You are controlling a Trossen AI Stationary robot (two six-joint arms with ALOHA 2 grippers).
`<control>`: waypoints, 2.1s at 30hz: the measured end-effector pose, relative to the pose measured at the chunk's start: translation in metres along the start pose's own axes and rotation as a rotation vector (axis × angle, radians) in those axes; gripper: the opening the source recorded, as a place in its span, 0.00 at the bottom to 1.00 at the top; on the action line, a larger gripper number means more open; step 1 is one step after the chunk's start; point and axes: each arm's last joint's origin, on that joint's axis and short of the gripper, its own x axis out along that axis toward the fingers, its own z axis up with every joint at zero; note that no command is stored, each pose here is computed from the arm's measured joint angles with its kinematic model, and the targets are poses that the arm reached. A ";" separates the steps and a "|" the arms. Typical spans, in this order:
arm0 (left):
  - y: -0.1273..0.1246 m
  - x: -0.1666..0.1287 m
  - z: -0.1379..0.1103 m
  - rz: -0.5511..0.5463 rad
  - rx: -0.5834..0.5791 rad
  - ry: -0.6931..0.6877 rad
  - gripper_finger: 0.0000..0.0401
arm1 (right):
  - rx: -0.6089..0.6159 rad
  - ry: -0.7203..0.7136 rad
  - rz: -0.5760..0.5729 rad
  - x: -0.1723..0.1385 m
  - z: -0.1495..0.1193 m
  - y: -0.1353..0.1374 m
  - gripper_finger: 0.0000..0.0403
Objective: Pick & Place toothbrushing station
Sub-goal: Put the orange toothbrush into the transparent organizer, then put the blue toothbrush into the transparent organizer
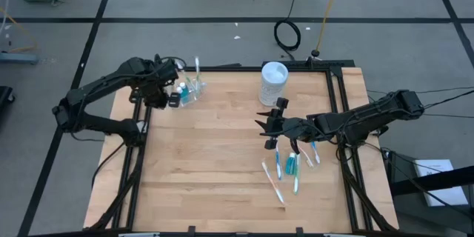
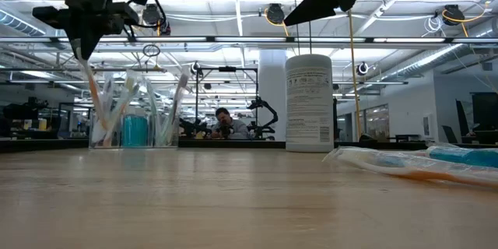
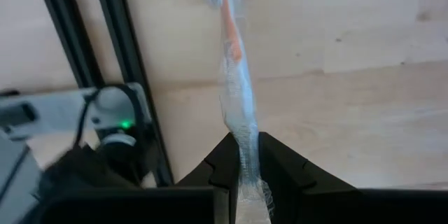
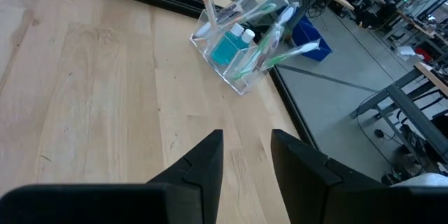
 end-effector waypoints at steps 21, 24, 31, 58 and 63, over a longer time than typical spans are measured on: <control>0.010 -0.003 0.032 0.076 0.246 -0.255 0.12 | 0.004 -0.004 0.000 0.000 0.000 0.000 0.28; 0.007 -0.005 0.040 0.044 0.312 -0.323 0.16 | 0.009 -0.011 -0.001 0.000 0.001 0.000 0.28; 0.009 -0.008 0.051 0.014 0.302 -0.385 0.36 | 0.012 -0.015 -0.002 0.000 0.002 0.000 0.28; -0.011 -0.032 0.056 0.315 0.392 -0.854 0.24 | 0.103 -0.024 -0.003 0.000 0.003 -0.001 0.28; -0.026 -0.039 0.039 0.175 0.501 -0.865 0.15 | 0.155 -0.016 0.010 0.002 0.001 0.001 0.28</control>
